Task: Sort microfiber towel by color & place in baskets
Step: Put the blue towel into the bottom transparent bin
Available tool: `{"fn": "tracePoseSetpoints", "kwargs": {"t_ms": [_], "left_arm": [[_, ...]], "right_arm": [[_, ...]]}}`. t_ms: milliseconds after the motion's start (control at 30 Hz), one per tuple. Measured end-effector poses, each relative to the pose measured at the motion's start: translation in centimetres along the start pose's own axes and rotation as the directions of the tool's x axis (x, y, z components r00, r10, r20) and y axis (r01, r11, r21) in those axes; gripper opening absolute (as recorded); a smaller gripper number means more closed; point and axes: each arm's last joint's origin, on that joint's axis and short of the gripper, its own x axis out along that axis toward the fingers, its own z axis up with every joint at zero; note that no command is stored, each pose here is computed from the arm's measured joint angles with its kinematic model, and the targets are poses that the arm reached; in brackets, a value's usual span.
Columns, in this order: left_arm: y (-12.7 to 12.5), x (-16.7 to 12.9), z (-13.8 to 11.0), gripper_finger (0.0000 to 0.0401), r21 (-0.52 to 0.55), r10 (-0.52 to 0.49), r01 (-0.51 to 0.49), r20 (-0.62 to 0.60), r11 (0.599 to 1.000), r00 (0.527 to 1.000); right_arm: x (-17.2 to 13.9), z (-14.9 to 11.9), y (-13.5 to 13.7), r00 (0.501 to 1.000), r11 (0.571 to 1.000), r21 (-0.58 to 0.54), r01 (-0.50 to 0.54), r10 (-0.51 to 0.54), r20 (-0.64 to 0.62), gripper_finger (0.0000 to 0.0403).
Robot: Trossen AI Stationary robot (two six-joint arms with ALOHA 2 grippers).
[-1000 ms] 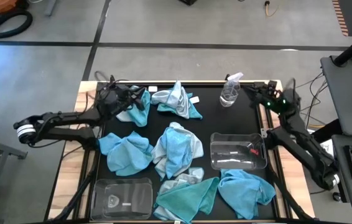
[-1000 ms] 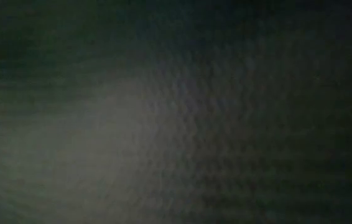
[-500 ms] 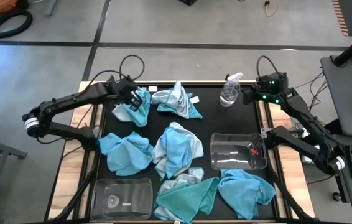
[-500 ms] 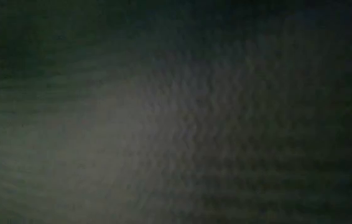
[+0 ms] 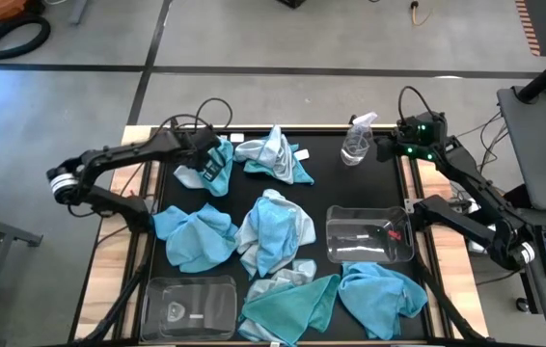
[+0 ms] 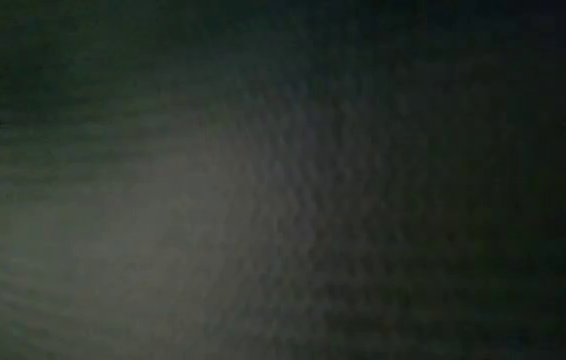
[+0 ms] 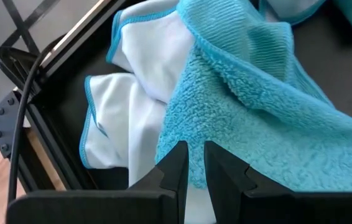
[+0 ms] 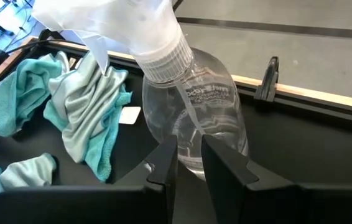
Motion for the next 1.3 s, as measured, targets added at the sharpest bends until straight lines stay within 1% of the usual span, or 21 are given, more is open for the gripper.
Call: {"fn": "tracePoseSetpoints", "kwargs": {"t_ms": [133, 200, 267, 467, 633, 767, 933, 1033, 1200, 1233, 1300], "left_arm": [[0.1, 0.6, 0.2, 0.0039, -0.005, 0.002, -0.002, -0.017, 1.0, 1.0], [0.0, 1.0, 0.2, 0.0044, 0.013, 0.007, -0.006, -0.031, 1.0, 0.999], [-0.1, 1.4, 0.3, 0.0053, 0.033, 0.004, -0.002, -0.049, 0.999, 0.999], [-0.7, 2.6, 0.7, 0.0092, 0.082, -0.051, 0.06, -0.109, 0.995, 0.993], [-1.3, 3.8, 1.0, 0.0125, 0.115, -0.037, 0.056, -0.155, 0.992, 0.987], [-1.6, 4.5, 1.0, 0.0129, 0.122, -0.029, 0.052, -0.182, 0.991, 0.983], [-1.7, 4.9, 1.0, 0.0109, 0.117, -0.024, 0.048, -0.198, 0.992, 0.98], [-1.7, 4.9, 1.0, 0.008, 0.111, -0.024, 0.047, -0.197, 0.993, 0.98], [-1.5, 4.4, 1.0, 0.0013, 0.093, -0.03, 0.047, -0.179, 0.995, 0.983], [-1.5, 4.3, 1.0, 0.0007, 0.088, -0.032, 0.048, -0.174, 0.995, 0.984], [-1.4, 4.0, 1.0, 0.0008, 0.076, -0.036, 0.049, -0.162, 0.996, 0.986]], "right_arm": [[0.0, 0.0, 0.0, 1.0, 1.0, 0.0, 0.0, 0.0, 0.0, 0.0068], [0.0, 0.0, 0.0, 1.0, 1.0, 0.0, 0.0, 0.0, 0.0, 0.0068], [0.0, 0.0, 0.0, 1.0, 1.0, 0.0, 0.0, 0.0, 0.0, 0.0068], [0.0, 0.0, 0.0, 1.0, 1.0, 0.0, 0.0, 0.0, 0.0, 0.0068], [0.0, 0.0, 0.0, 1.0, 1.0, 0.0, 0.0, 0.0, -0.001, 0.0068], [0.0, 0.0, 0.0, 1.0, 1.0, 0.0, 0.0, 0.0, -0.001, 0.0068], [0.0, 0.0, 0.0, 1.0, 1.0, 0.0, 0.0, 0.0, -0.001, 0.0068], [0.0, 0.0, 0.0, 1.0, 1.0, 0.0, 0.0, 0.0, -0.001, 0.0068], [0.0, 0.0, 0.0, 1.0, 1.0, 0.0, 0.0, 0.0, -0.001, 0.0068], [0.0, 0.0, 0.0, 1.0, 1.0, 0.0, -0.001, 0.001, -0.001, 0.0068], [0.0, 0.0, 0.0, 1.0, 1.0, 0.0, 0.0, 0.0, -0.001, 0.0068]]}}
